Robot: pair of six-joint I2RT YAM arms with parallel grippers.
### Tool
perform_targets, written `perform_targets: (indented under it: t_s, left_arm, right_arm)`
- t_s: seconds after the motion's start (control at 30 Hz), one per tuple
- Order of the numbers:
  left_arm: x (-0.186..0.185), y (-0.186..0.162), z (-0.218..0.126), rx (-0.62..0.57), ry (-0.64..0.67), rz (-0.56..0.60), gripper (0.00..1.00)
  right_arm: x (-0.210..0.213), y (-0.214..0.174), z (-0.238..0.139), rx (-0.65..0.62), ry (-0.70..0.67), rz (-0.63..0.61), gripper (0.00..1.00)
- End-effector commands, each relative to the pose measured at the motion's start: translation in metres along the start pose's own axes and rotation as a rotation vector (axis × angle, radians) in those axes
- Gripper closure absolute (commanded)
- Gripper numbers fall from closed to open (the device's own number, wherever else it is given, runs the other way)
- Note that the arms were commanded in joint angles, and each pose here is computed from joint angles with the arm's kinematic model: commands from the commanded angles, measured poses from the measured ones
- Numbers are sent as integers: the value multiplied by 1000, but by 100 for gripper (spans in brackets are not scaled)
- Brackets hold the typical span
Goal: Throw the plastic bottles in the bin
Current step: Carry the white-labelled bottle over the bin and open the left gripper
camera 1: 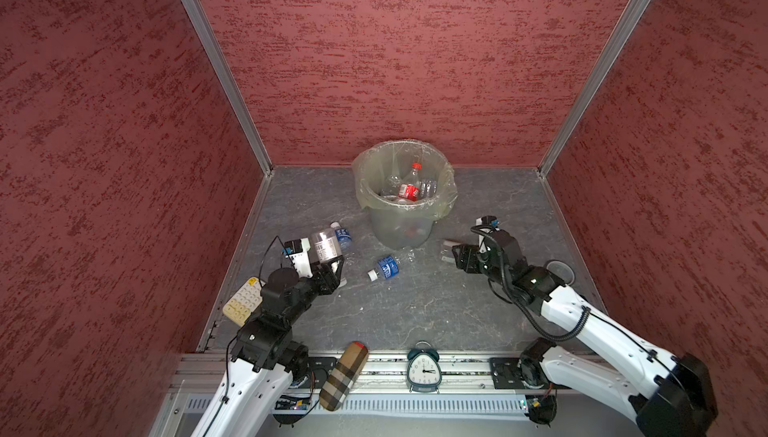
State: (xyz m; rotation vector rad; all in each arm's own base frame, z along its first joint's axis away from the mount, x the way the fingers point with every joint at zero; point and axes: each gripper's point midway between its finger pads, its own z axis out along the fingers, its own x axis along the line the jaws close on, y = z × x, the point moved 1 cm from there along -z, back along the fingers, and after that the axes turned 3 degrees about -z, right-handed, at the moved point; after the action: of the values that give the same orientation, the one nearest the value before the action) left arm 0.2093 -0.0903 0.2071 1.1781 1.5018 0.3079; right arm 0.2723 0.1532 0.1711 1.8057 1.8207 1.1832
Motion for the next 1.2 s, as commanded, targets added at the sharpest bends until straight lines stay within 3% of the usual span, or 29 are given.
perform_targets:
  t_s: [0.0,0.33,0.67,0.87,1.0,1.07,1.17]
  left_arm:
    - [-11,4,-13,-14,-44,50,56]
    - [-38,10,-33,-47,-163,63,56]
    - [-81,55,-39,-100,-230,111,56]
    - [-138,113,-2,-148,-313,161,56]
    - [-194,163,61,-158,-398,199,56]
    - [-214,180,106,-116,-408,201,47]
    - [-219,194,162,-64,-345,173,11]
  right_arm:
    - [0,0,3,-6,14,28,24]
    - [0,-6,7,5,18,30,24]
    - [-2,-9,8,5,20,28,24]
    - [-2,-9,1,-10,33,33,24]
    - [-3,-10,-5,-23,45,47,24]
    - [-3,-11,-7,-26,46,52,24]
    - [-5,-10,-12,-33,42,57,23]
